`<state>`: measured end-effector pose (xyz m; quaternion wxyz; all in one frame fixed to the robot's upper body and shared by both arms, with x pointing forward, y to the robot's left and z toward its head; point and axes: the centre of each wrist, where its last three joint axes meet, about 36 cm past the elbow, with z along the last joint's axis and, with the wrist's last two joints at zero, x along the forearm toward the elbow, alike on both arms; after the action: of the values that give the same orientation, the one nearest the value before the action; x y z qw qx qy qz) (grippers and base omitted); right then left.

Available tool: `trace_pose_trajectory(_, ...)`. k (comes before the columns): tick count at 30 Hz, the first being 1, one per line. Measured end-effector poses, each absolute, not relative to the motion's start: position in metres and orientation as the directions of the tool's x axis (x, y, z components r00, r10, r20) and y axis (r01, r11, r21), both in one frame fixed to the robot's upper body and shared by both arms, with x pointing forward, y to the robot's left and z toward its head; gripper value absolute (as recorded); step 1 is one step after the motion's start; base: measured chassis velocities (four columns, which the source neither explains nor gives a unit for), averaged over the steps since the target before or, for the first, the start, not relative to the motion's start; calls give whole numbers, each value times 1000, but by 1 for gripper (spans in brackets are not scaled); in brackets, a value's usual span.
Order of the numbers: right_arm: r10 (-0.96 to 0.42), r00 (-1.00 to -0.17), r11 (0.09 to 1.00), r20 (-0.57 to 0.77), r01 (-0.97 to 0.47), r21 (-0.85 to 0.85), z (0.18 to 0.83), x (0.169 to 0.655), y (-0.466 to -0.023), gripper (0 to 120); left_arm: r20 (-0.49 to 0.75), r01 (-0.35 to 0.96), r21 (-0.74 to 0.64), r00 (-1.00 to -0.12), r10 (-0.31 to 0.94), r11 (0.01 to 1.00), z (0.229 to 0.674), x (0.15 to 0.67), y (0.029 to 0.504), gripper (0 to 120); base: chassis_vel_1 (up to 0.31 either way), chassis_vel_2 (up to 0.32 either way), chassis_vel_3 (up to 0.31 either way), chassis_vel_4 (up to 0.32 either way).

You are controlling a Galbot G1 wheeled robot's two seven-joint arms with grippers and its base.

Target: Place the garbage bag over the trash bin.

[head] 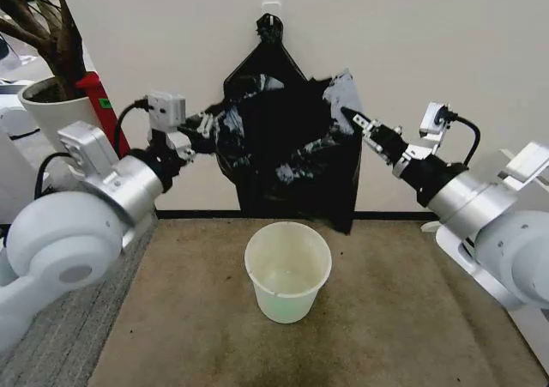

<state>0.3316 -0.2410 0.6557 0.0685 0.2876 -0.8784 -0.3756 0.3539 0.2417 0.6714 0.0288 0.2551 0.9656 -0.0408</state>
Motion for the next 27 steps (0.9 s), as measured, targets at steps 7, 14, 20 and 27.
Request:
trace_pose_trajectory(7, -536, -843, 560, -46, -396, 728, 629, 340, -235, 0, 1, 468, -69, -883, 470, 881, 629, 363, 243, 0, 0, 0, 0, 0)
trace_pose_trajectory(14, -511, -860, 572, -21, -358, 738, 611, 353, -236, 0, 37, 427, -54, -902, 429, 903, 590, 376, 244, 0, 0, 0, 0, 0)
trace_pose_trajectory(20, -498, -867, 572, -35, -358, 738, 589, 365, -222, 0, 7, 372, -15, -928, 372, 928, 575, 382, 249, 0, 0, 0, 0, 0)
trace_pose_trajectory(27, -503, -862, 535, -68, -372, 758, 578, 378, -204, 0, 0, 344, -13, -939, 344, 939, 566, 382, 251, 0, 0, 0, 0, 0)
